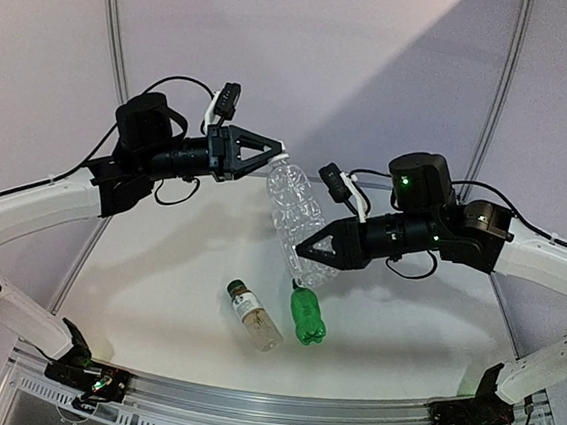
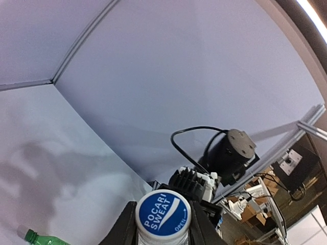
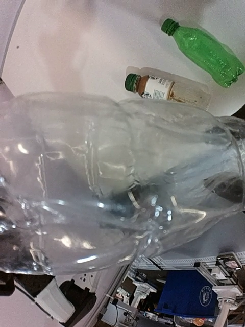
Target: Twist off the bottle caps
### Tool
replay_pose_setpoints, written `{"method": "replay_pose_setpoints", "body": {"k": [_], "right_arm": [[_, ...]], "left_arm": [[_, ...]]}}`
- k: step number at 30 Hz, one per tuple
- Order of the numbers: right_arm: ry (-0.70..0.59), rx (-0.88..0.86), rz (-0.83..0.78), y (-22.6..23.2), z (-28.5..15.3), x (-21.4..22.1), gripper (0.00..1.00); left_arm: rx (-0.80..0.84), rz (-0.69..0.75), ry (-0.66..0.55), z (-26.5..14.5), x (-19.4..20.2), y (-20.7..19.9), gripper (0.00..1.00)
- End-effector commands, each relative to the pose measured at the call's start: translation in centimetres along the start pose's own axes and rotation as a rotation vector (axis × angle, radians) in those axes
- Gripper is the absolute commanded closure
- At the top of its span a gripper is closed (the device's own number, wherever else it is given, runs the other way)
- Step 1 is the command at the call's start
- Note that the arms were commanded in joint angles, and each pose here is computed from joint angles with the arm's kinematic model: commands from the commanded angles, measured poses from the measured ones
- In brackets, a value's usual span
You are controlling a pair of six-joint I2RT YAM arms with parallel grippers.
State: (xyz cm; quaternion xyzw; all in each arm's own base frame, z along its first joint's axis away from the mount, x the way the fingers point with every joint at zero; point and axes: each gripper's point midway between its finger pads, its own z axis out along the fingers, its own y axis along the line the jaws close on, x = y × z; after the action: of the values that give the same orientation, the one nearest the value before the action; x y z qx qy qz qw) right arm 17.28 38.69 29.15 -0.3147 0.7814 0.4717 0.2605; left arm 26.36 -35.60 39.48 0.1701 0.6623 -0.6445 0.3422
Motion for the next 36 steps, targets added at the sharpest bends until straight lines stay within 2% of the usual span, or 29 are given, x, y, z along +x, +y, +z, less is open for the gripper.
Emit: {"method": "replay_pose_setpoints", "body": {"k": [1,4,5,8,13,20,26,29,33,36], "right_arm": [[-0.041,0.257,0.012,-3.6,-0.7,-2.2,1.0],[-0.016,0.548,0.013,-7.9,-1.6,-2.8,1.0],[-0.035,0.622,-0.001,-8.5,-2.1,-3.6,1.0],[0.02,0.834,-0.042,-10.8,-2.9,-3.9,1.0],[0.163,1.008,-0.113,-13.1,-1.7,-1.8,1.0],[0.249,1.056,-0.129,-14.2,-1.0,0.2,1.0],[0.266,1.025,-0.122,-14.2,-0.5,1.1,1.0],[0.269,1.003,-0.119,-14.0,-0.3,1.4,1.0],[0.27,0.973,-0.104,-13.8,-0.1,1.7,1.0],[0.25,0.941,-0.095,-13.2,-0.1,1.5,1.0]], "left_arm": [[-0.174,-0.096,-0.012,1.0,0.2,3.1,0.79],[-0.342,-0.206,-0.048,1.2,0.6,6.2,0.78],[-0.41,-0.256,-0.051,1.1,1.1,7.5,0.78],[-0.563,-0.402,-0.074,0.9,2.2,10.5,0.77],[-0.744,-0.573,-0.106,0.7,3.1,13.0,0.75],[-0.781,-0.682,-0.06,2.7,4.4,13.7,0.67],[-0.78,-0.684,-0.041,3.2,4.8,13.6,0.43],[-0.761,-0.662,-0.056,3.1,4.0,12.9,0.36],[-0.672,-0.582,-0.087,3.1,2.5,11.1,0.28],[-0.635,-0.514,-0.132,1.7,1.3,9.7,0.14]]}}
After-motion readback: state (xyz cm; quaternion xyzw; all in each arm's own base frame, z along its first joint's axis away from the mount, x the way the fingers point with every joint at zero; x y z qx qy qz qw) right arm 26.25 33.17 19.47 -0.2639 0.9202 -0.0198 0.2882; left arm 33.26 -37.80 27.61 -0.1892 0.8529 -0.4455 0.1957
